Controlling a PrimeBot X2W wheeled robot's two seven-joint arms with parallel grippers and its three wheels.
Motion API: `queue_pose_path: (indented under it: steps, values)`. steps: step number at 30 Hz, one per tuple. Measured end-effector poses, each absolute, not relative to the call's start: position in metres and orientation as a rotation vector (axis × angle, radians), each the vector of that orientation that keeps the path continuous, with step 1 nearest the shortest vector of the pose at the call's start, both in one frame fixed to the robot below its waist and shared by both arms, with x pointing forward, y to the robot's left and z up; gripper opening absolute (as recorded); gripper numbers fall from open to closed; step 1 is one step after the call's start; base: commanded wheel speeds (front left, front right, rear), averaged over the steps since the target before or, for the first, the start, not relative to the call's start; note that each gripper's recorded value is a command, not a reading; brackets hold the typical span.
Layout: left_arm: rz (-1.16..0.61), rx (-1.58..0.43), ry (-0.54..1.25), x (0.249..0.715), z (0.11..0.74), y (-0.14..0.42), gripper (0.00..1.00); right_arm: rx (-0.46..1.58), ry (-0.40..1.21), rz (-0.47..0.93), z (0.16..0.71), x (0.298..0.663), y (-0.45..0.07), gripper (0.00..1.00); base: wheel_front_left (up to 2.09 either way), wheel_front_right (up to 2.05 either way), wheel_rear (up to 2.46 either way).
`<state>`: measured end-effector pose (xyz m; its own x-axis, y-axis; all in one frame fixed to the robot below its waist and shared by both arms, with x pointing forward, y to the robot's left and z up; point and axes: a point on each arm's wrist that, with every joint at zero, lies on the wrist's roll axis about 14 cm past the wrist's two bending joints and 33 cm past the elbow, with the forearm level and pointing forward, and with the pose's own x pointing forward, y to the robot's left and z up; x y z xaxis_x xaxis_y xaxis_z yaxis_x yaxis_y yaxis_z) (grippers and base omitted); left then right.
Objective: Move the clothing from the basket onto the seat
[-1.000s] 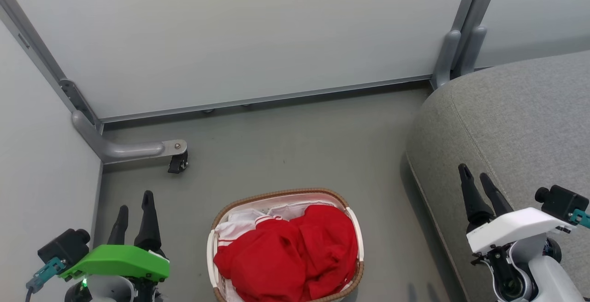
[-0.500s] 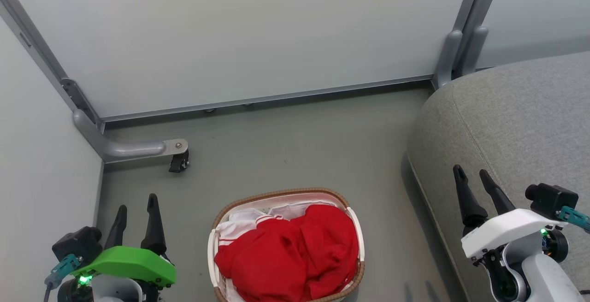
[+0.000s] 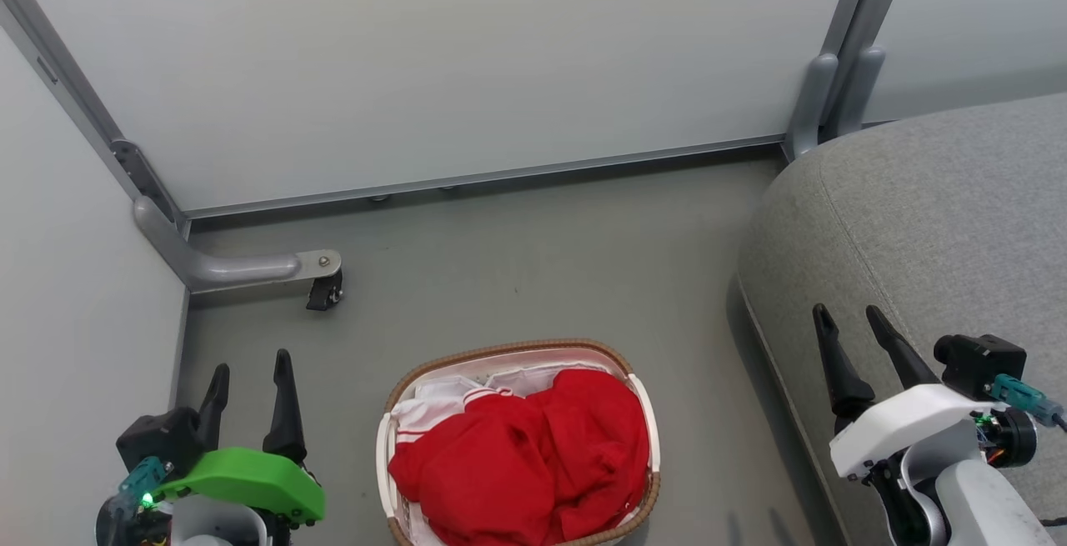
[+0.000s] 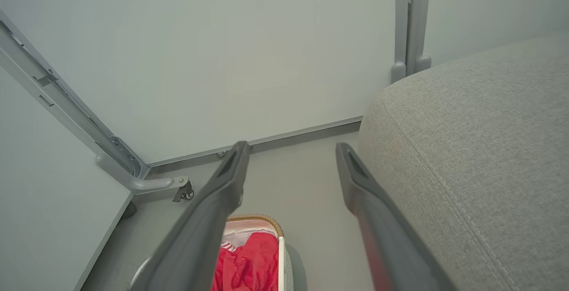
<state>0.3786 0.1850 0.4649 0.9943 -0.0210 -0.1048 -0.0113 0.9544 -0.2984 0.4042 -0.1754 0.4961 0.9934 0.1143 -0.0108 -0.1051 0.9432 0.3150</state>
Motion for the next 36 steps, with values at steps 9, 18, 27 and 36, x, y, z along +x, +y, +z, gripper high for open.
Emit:
queue_pose_path:
  steps: [9,18,27,36]
  values:
    - [-0.032,-0.205,0.097,0.379,0.466,0.182,1.0,0.228,0.021,0.132,0.496,0.405,-0.173,1.0,0.0,0.0,0.0]
    - [-0.05,-0.13,0.089,0.379,0.465,0.181,1.0,0.154,0.015,0.156,0.494,0.405,-0.168,1.0,0.0,0.0,0.0]
    - [-0.104,-0.085,0.102,0.393,0.457,0.168,1.0,0.08,-0.013,0.181,0.499,0.423,-0.164,1.0,0.0,0.0,0.0]
    - [-0.188,-0.043,0.124,0.428,0.441,0.145,1.0,0.01,-0.048,0.206,0.5,0.454,-0.156,1.0,0.0,0.0,0.0]
